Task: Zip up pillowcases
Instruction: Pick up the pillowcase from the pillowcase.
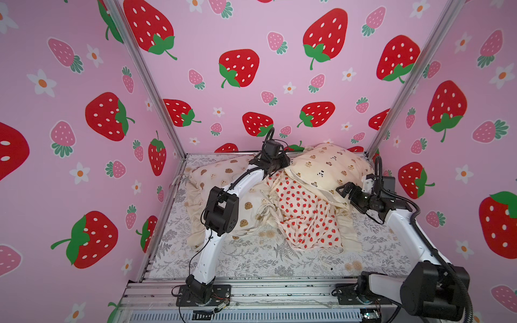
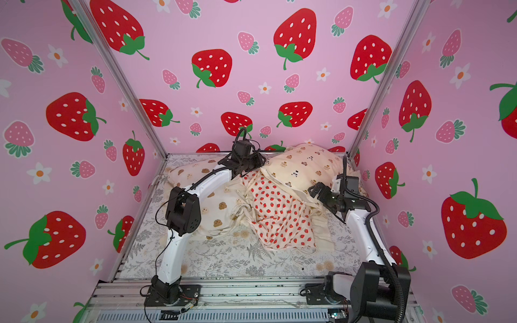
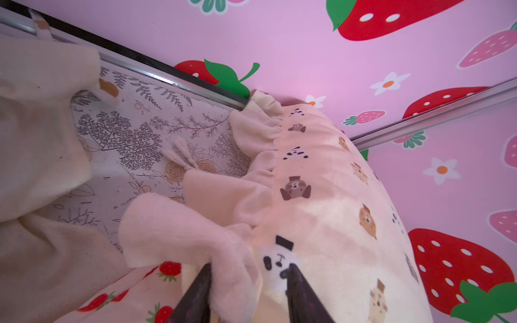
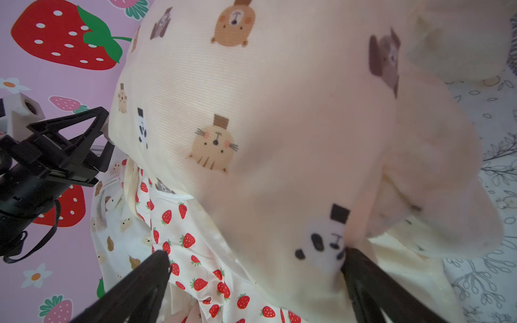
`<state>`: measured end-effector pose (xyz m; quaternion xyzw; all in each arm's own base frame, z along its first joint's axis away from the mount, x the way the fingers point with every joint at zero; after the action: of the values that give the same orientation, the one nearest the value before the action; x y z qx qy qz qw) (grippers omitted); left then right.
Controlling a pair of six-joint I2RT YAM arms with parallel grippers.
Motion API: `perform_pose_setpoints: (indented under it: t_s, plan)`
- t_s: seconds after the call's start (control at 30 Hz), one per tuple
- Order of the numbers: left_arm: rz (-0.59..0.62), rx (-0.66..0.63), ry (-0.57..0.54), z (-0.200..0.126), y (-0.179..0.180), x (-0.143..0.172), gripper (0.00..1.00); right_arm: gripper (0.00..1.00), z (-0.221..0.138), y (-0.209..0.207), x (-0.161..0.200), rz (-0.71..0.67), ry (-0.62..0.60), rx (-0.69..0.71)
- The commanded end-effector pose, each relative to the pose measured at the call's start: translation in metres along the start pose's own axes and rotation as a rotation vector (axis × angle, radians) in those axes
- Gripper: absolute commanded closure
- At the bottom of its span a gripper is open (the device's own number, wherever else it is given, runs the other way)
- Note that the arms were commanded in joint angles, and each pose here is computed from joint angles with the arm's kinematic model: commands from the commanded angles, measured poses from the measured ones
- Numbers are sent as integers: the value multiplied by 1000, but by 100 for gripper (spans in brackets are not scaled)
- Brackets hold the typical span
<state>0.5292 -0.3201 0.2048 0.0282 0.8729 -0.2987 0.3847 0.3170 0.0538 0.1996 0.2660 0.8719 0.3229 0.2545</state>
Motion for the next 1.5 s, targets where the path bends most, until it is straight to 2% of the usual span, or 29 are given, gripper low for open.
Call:
perform_pose_setpoints:
  t_s: [0.0,0.1,0.2,0.23,0.4,0.53,0.6,0.77,0.83,0.97,1.17,1.33,1.47]
  plan:
    - [7,62,-24,-6,-22,-7,68,0,6,-5,0,40,14,4]
    - [3,79,-26,-11,-28,-7,84,0,6,-6,-4,42,-11,20]
    - [4,91,-30,-21,-37,-13,93,0,6,-14,-11,59,-40,63]
    - [3,94,-31,-25,-41,-16,100,0,7,-17,-14,66,-48,70]
    - [-16,127,-54,-51,-69,-29,100,2,5,-28,-33,83,-79,98]
    - [-29,166,-19,-83,-106,-34,100,5,-4,-30,-50,98,-109,84]
    - [-8,175,-18,-100,-123,-32,100,4,-11,-25,-56,88,-120,72]
    - [-55,204,-15,-137,-145,-15,100,1,-43,-15,-57,57,-177,125]
    - [-52,216,-24,-145,-150,-5,100,0,-59,-11,-51,47,-195,145]
    - [-83,170,-3,-139,-135,9,100,0,-91,-11,-34,21,-232,198]
    - [-124,121,-11,-134,-115,27,100,0,-123,-17,-5,-9,-191,285]
    - [-163,137,10,-136,-111,38,100,1,-148,22,27,-115,-187,144]
    - [-189,169,12,-145,-114,42,100,1,-142,63,59,-204,-96,-13]
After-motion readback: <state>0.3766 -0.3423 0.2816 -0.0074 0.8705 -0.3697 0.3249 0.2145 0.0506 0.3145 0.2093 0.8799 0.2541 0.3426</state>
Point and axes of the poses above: each gripper's point midway between its finger pads, its own z axis out along the fingers, its own y axis along the line the jaws close on, x = y × z, the point moved 4 cm from there along -z, back along the fingers, and after that the axes turned 12 degrees about z, right-handed, at the moved point
